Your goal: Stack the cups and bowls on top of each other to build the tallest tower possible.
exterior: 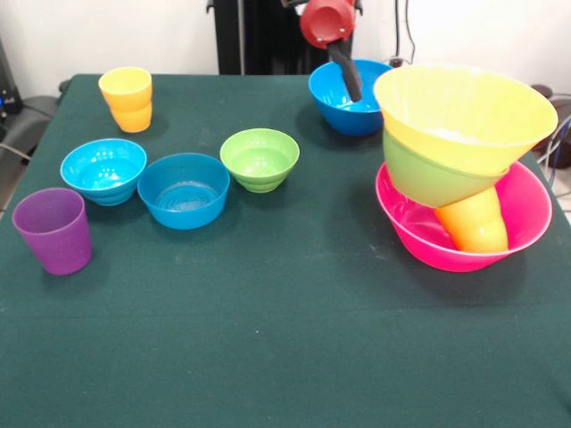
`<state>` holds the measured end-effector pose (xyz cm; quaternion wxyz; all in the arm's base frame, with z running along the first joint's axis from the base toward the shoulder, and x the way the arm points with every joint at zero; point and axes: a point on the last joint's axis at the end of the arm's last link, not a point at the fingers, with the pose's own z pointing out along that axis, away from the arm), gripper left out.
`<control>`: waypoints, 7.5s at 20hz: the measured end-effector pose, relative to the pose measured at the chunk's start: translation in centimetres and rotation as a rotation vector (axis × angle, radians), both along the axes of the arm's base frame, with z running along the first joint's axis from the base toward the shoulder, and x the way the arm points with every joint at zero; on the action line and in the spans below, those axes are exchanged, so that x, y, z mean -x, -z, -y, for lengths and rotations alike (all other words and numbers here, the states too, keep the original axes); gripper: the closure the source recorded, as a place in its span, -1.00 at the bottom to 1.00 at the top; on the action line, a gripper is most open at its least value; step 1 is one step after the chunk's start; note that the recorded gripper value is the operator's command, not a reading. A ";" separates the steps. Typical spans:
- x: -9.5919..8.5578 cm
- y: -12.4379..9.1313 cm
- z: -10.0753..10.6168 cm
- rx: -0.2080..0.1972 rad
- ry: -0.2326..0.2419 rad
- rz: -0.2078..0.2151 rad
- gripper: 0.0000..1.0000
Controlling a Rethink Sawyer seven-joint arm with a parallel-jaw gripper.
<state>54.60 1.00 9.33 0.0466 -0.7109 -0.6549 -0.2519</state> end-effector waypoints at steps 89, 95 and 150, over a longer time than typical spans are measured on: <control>7.4 -5.7 5.2 0.473 0.078 -0.277 -1.00; 7.7 -3.9 3.4 0.467 0.055 -0.247 -1.00; 7.1 2.0 -1.1 0.480 0.094 -0.204 -1.00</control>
